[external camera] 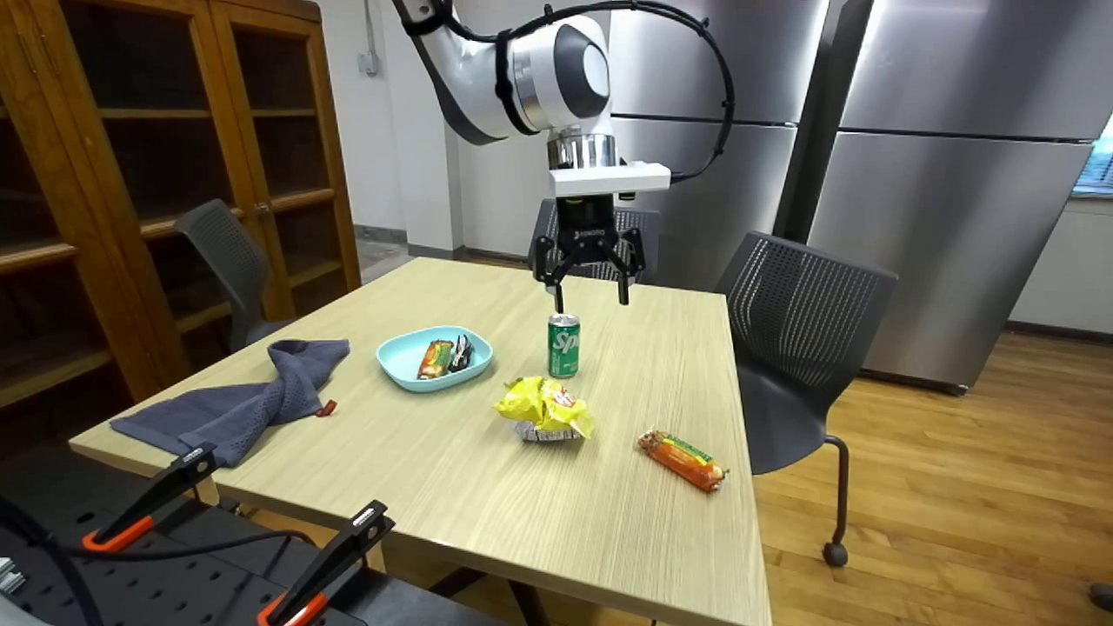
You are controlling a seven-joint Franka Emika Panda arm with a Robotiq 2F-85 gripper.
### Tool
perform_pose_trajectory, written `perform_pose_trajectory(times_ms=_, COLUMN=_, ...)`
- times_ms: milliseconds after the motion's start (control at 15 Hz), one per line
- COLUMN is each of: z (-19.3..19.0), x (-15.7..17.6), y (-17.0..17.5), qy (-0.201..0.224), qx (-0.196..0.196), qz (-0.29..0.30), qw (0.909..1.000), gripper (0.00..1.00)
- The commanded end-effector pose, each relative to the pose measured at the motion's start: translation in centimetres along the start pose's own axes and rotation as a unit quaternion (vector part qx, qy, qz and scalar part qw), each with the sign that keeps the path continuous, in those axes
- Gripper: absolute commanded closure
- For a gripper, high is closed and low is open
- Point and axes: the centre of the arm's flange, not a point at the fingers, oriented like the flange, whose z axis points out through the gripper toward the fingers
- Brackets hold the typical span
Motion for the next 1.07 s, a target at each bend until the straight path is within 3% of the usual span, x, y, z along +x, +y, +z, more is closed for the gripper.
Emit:
perform_pose_trajectory(times_ms=0, z=0.0, x=0.0, y=0.0, qy=0.0, qx=0.0, qz=0.0, qw=1.0, gripper=0.0)
perform_pose_trajectory(times_ms=467, z=2.5, x=-2.5, y=1.0, qy=0.022, qx=0.015, qz=-0.01, qw=0.9996, gripper=0.0)
perform_pose_trajectory(times_ms=1000, z=8.7, x=-8.5, y=6.5, qy=0.044, qx=0.003, qz=-0.081, qw=0.9957, gripper=0.0)
